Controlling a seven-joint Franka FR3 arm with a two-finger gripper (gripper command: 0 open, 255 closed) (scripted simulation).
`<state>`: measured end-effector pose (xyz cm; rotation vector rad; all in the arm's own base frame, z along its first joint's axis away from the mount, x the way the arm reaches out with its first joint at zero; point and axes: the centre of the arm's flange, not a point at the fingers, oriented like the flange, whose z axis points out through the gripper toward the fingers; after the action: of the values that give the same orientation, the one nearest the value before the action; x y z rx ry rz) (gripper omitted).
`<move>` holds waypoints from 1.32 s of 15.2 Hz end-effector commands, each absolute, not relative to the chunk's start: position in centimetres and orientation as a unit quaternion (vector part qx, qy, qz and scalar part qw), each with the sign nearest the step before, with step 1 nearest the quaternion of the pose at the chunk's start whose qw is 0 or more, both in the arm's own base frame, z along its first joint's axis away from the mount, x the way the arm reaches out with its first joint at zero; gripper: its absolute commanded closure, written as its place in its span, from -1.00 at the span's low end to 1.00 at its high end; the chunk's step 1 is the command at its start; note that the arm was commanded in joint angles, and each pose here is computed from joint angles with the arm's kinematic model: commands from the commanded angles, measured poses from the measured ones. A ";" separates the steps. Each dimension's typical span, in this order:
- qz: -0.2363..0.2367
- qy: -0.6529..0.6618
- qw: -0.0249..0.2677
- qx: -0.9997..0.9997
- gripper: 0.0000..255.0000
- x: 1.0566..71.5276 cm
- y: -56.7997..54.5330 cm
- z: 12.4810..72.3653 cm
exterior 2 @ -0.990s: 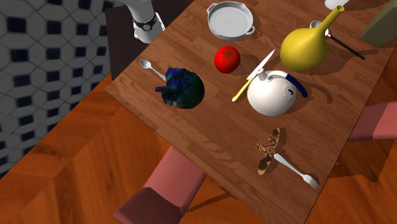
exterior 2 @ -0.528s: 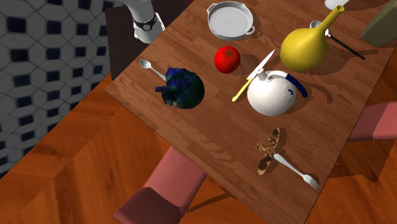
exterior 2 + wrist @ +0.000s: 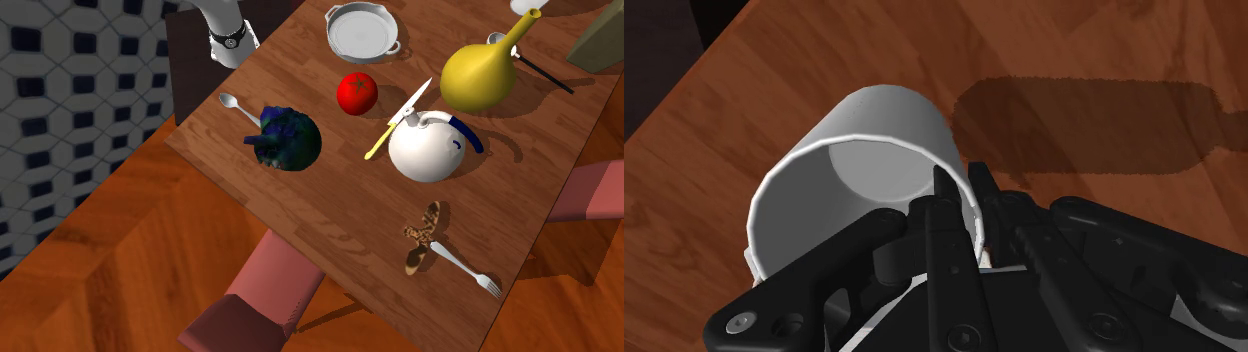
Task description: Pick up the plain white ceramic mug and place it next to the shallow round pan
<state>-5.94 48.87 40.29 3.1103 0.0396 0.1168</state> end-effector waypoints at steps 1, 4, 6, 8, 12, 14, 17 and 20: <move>0.037 0.013 0.014 0.999 1.00 -6.0 48.9 39.3; 0.037 0.013 0.014 0.999 1.00 -6.0 48.9 37.7; 0.037 0.013 0.014 0.999 1.00 -6.0 48.9 36.6; 0.037 0.013 0.014 0.999 1.00 -6.0 48.9 36.0; 0.037 0.013 0.014 0.999 1.00 -6.0 48.9 36.0; 0.037 0.013 0.014 0.999 1.00 -6.0 48.9 36.0; 0.037 0.013 0.014 0.999 -1.00 -6.0 48.9 36.0; 0.037 0.013 0.014 0.999 -1.00 -6.0 48.9 36.0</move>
<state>-5.99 48.93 35.98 3.1111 0.0397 0.1167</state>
